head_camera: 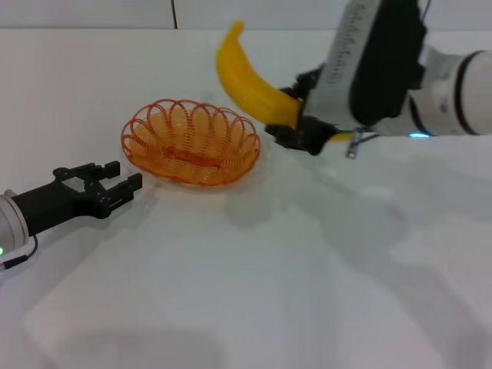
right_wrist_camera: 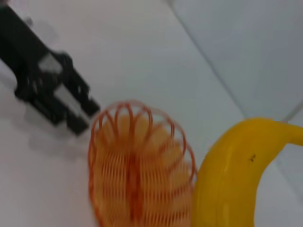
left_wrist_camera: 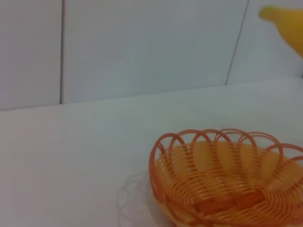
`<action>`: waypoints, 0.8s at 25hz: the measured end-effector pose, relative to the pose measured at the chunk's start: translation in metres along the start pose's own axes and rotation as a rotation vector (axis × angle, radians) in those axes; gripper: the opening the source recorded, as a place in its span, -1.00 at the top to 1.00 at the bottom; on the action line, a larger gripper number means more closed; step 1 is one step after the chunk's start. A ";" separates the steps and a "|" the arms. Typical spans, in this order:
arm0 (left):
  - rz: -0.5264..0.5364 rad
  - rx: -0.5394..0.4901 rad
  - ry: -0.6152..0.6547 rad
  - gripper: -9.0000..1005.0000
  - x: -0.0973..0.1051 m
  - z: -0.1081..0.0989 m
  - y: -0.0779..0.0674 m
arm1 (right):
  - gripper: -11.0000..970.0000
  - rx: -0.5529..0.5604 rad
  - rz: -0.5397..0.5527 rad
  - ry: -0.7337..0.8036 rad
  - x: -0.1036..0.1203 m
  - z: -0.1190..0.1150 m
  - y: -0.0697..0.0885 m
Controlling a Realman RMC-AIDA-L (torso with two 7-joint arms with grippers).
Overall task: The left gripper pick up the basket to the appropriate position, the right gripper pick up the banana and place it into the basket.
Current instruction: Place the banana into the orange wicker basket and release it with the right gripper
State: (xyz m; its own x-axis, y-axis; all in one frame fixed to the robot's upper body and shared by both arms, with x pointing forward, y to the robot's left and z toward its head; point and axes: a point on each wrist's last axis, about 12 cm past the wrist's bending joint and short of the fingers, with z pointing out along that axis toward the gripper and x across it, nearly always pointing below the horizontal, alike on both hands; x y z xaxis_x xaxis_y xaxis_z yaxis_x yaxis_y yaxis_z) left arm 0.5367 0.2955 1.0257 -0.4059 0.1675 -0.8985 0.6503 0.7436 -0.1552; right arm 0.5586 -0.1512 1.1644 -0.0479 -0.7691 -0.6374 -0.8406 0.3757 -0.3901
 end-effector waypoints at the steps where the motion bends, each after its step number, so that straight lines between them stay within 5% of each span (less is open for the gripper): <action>1: 0.000 0.000 0.000 0.00 0.000 0.000 0.000 | -0.07 0.004 -0.012 -0.010 -0.003 0.004 0.001; 20: -0.006 0.025 0.000 0.00 -0.007 0.007 -0.002 | -0.09 -0.087 -0.147 -0.060 -0.030 0.070 0.028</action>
State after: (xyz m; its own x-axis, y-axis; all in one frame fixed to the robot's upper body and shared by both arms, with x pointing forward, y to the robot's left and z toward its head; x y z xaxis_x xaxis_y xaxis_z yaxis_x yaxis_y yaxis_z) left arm 0.5426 0.2880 1.0293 -0.4096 0.1632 -0.8975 0.6636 0.7284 -0.1704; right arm 0.5741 -0.0807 1.1260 0.1090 -0.7793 -0.6172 -0.8797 0.2135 -0.4249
